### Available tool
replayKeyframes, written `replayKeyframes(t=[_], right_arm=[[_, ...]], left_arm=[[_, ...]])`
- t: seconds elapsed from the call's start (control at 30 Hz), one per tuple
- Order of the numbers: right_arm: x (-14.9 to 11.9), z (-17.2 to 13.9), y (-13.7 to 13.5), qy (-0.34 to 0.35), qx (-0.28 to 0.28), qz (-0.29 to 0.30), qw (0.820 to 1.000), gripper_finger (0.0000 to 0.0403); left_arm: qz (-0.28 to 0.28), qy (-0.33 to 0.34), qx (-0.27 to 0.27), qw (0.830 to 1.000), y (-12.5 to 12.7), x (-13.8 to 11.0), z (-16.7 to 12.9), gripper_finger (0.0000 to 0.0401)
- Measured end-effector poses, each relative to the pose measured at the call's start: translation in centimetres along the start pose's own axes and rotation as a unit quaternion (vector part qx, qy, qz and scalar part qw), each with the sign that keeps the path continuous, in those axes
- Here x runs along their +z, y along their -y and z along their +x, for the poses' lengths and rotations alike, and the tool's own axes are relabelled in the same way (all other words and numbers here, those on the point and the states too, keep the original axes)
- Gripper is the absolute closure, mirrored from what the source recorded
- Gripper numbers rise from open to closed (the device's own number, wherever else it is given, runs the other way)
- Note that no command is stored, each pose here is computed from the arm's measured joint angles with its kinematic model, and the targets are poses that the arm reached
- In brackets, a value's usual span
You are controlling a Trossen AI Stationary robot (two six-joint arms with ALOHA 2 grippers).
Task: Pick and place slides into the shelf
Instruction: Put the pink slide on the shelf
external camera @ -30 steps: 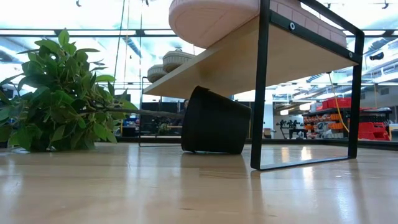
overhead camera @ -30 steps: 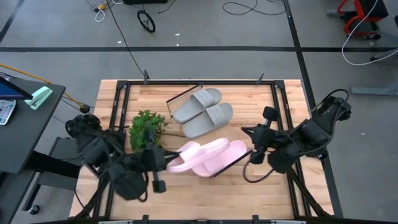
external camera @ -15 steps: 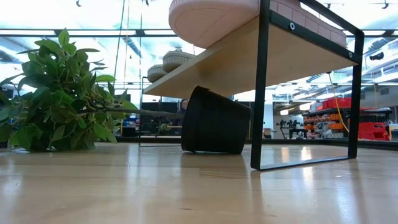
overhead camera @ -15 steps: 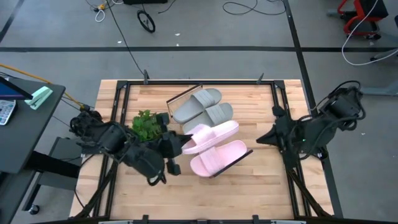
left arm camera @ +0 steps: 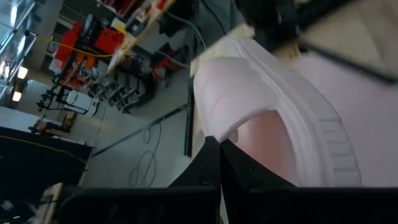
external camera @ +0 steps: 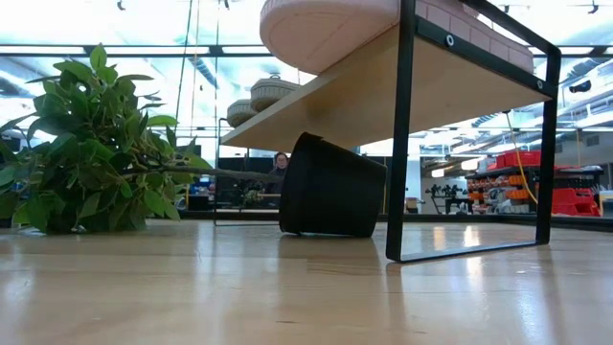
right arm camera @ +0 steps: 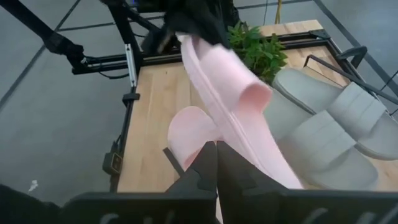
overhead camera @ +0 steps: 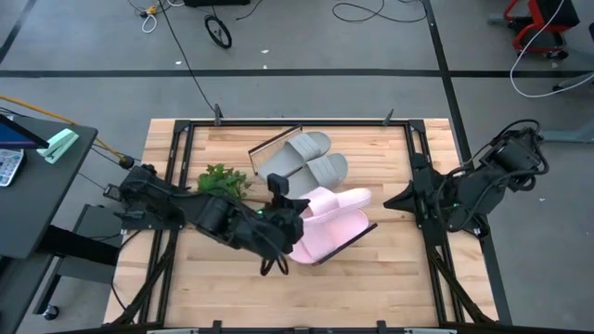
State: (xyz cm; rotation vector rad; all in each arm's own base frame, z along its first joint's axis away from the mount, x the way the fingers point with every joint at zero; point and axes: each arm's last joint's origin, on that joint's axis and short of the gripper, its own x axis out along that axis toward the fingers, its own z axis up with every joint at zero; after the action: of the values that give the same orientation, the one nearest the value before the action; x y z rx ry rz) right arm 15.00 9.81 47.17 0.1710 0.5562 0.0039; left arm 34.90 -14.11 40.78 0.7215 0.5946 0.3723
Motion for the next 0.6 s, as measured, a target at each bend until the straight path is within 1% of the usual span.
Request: replayKeyframes(t=[0.13,0.2,0.3,0.6], right_arm=[[0.0,0.1,0.0,0.003,-0.008,0.001,1.000,0.0402],[0.0,0.2,0.0,0.005,-0.013,0.001,1.000,0.0402],[0.0,0.3,-0.1,0.006,-0.018,0.003,1.000,0.0402],[0.1,0.5,-0.1,0.013,-0.033,0.007,0.999,0.0402]], left_arm=[[0.047,-0.024,0.007,0.999,1.4,-1.1,0.9,0.0401],[0.059,-0.035,0.011,0.998,2.0,-1.5,1.3,0.0401],[0.063,-0.041,0.009,0.997,2.3,-1.9,1.5,0.0401],[0.068,-0.043,0.009,0.997,2.3,-1.9,1.6,0.0401]])
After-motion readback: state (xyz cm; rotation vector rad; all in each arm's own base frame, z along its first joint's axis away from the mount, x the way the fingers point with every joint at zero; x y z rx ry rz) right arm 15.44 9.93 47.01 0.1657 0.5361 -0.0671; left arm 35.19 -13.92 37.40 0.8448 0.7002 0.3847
